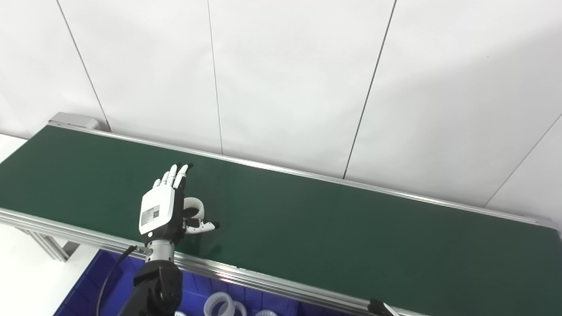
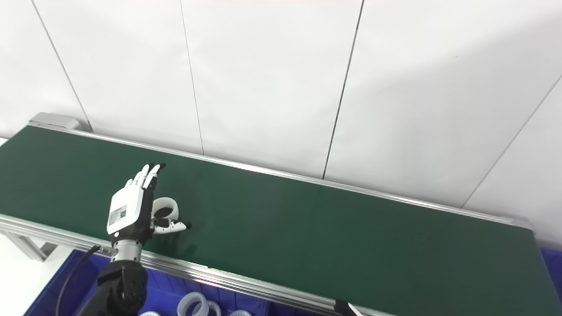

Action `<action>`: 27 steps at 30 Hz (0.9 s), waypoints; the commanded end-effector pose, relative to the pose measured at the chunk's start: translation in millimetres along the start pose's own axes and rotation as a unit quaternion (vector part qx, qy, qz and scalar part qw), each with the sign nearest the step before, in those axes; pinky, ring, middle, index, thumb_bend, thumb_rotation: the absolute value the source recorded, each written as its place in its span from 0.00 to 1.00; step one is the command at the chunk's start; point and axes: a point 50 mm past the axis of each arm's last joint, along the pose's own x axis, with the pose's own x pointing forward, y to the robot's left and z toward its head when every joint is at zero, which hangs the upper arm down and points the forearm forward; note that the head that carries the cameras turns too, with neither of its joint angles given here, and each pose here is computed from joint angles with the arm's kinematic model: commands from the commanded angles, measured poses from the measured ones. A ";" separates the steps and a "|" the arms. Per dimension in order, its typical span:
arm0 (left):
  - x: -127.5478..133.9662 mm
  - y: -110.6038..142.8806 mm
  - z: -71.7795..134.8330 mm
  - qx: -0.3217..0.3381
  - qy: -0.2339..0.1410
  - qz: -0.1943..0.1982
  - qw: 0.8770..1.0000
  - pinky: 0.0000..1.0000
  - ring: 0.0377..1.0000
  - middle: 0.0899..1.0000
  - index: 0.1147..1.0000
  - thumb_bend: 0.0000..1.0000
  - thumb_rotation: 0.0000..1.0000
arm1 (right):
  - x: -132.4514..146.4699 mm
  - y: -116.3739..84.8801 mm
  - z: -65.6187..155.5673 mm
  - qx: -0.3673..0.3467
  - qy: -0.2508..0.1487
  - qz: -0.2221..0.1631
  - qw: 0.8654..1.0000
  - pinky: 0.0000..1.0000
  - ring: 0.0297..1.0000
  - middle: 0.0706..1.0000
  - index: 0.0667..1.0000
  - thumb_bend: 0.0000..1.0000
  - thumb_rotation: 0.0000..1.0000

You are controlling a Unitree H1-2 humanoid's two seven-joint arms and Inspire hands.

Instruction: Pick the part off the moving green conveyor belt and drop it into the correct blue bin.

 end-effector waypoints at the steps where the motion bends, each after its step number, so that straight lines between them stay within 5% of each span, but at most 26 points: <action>1: 20.0 12.3 7.5 0.015 -0.013 0.022 1.000 0.99 0.99 1.00 0.91 0.84 0.14 | 2.9 -3.0 10.4 0.005 -0.043 -0.013 0.999 0.64 0.76 0.80 0.81 0.71 0.13; 5: 25.9 6.0 3.7 0.017 -0.005 0.009 1.000 0.96 0.98 1.00 0.90 0.84 0.12 | 2.7 -4.3 10.5 0.003 -0.045 -0.011 0.999 0.64 0.76 0.80 0.82 0.70 0.14; 13: 32.6 -9.9 1.5 -0.016 0.005 -0.040 0.999 0.73 0.86 0.95 0.90 0.79 0.00 | 2.3 -5.5 10.5 0.004 -0.043 -0.012 0.999 0.63 0.76 0.80 0.81 0.70 0.13; 18: 33.2 -16.3 7.3 -0.050 0.011 -0.090 0.995 0.49 0.58 0.79 0.78 0.69 0.00 | 2.2 -6.3 11.4 0.003 -0.044 -0.011 0.999 0.62 0.75 0.79 0.81 0.71 0.12; 19: 33.0 -17.5 8.6 -0.054 0.012 -0.099 0.993 0.49 0.58 0.79 0.78 0.69 0.00 | 2.1 -6.4 11.6 0.002 -0.044 -0.012 0.999 0.62 0.75 0.79 0.81 0.71 0.12; 21: 32.4 -19.5 11.9 -0.060 0.009 -0.116 0.991 0.44 0.47 0.77 0.75 0.53 0.00 | 1.9 -6.7 12.1 0.000 -0.044 -0.012 0.999 0.62 0.75 0.79 0.81 0.71 0.14; 27: 32.0 -23.2 18.7 -0.126 -0.005 -0.165 0.978 0.44 0.41 0.50 0.62 0.50 0.00 | 0.8 -7.6 14.4 -0.003 -0.043 -0.015 0.999 0.61 0.74 0.79 0.81 0.72 0.15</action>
